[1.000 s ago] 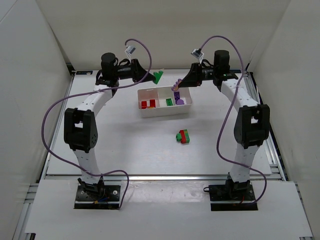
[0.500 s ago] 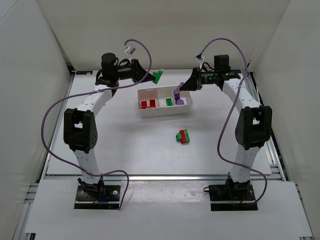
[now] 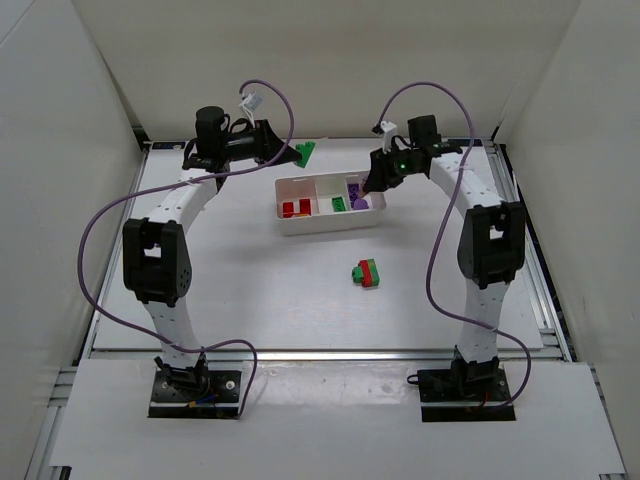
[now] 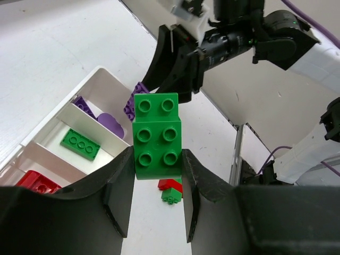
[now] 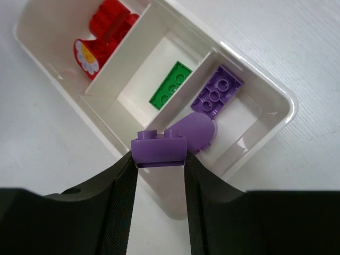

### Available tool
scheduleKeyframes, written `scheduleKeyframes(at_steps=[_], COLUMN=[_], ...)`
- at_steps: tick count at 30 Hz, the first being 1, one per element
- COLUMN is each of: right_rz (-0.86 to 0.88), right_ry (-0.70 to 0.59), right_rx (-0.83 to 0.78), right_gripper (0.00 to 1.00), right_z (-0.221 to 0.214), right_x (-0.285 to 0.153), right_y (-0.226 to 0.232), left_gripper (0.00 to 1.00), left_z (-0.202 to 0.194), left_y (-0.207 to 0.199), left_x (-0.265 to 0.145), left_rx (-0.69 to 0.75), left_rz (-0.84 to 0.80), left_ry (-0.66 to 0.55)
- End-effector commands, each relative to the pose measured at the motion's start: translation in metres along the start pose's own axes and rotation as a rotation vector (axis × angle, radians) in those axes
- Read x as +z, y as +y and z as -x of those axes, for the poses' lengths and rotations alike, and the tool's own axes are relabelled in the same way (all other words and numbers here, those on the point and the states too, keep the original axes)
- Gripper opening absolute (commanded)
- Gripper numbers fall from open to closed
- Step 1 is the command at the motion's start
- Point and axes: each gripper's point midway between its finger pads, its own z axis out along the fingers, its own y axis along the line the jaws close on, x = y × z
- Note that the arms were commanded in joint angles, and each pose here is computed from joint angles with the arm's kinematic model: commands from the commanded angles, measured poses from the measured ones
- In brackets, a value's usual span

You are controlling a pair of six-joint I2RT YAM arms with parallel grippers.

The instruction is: Sort the legos into containers by color

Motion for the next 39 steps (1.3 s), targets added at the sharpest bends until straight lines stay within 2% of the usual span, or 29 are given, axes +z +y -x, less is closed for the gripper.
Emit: scheduleKeyframes(at_steps=[1, 6, 9, 10, 12, 14, 18, 19, 20, 21, 23, 25, 28, 33, 36, 37, 39], right_rz=[-0.038, -0.062, -0.081, -0.081, -0.064, -0.026, 0.164, 0.279, 0.322, 0.345, 0.380, 0.378, 0.379, 0.462, 0.588, 0.612, 0.642], right_ry=[0.034, 0.058, 0.068, 0.070, 0.057, 0.027, -0.115, -0.176, -0.215, -0.285, -0.319, -0.321, -0.315, -0.305, -0.281, -0.308, -0.299], right_rx=[-0.034, -0.043, -0.033, -0.035, -0.039, -0.035, -0.039, -0.049, -0.061, -0.121, -0.221, -0.392, -0.450, -0.277, -0.014, 0.015, 0.092], right_gripper=[0.11, 0.18, 0.49, 0.64, 0.77, 0.84, 0.87, 0.87, 0.87, 0.87, 0.85, 0.83, 0.83, 0.81, 0.82, 0.82, 0.84], right_z=[-0.008, -0.016, -0.017, -0.017, -0.012, -0.002, 0.036, 0.048, 0.056, 0.071, 0.081, 0.088, 0.091, 0.097, 0.103, 0.116, 0.107], right_x=[0.004, 0.011, 0.013, 0.013, 0.011, 0.007, -0.013, -0.024, -0.030, -0.040, -0.046, -0.052, -0.058, -0.070, -0.069, -0.072, -0.061], right_y=[-0.011, -0.020, -0.024, -0.024, -0.020, -0.009, 0.032, 0.049, 0.058, 0.068, 0.086, 0.097, 0.095, 0.090, 0.099, 0.102, 0.103], left_gripper=[0.10, 0.10, 0.10, 0.10, 0.10, 0.10, 0.11, 0.11, 0.11, 0.11, 0.11, 0.11, 0.11, 0.10, 0.11, 0.10, 0.11], left_z=[0.028, 0.028, 0.028, 0.028, 0.028, 0.027, 0.023, 0.022, 0.021, 0.019, 0.018, 0.016, 0.010, 0.007, 0.004, 0.004, 0.003], left_y=[-0.035, -0.032, -0.031, -0.031, -0.030, -0.030, -0.037, -0.038, -0.041, -0.046, -0.046, -0.048, -0.048, -0.048, -0.053, -0.058, -0.065], left_x=[-0.014, -0.013, -0.012, -0.012, -0.011, -0.011, -0.010, -0.010, -0.010, -0.009, -0.009, -0.008, -0.008, -0.007, -0.006, -0.006, -0.004], left_rx=[0.098, 0.094, 0.090, 0.091, 0.086, 0.085, 0.075, 0.055, 0.051, 0.060, 0.048, 0.038, 0.020, 0.016, 0.022, 0.038, 0.029], left_rz=[-0.007, -0.009, -0.007, -0.011, -0.011, -0.020, -0.071, -0.087, -0.104, -0.132, -0.144, -0.159, -0.163, -0.160, -0.186, -0.211, -0.244], left_ry=[-0.047, -0.044, -0.045, -0.042, -0.042, -0.035, -0.019, -0.011, -0.005, 0.006, 0.017, 0.028, 0.039, 0.042, 0.052, 0.054, 0.067])
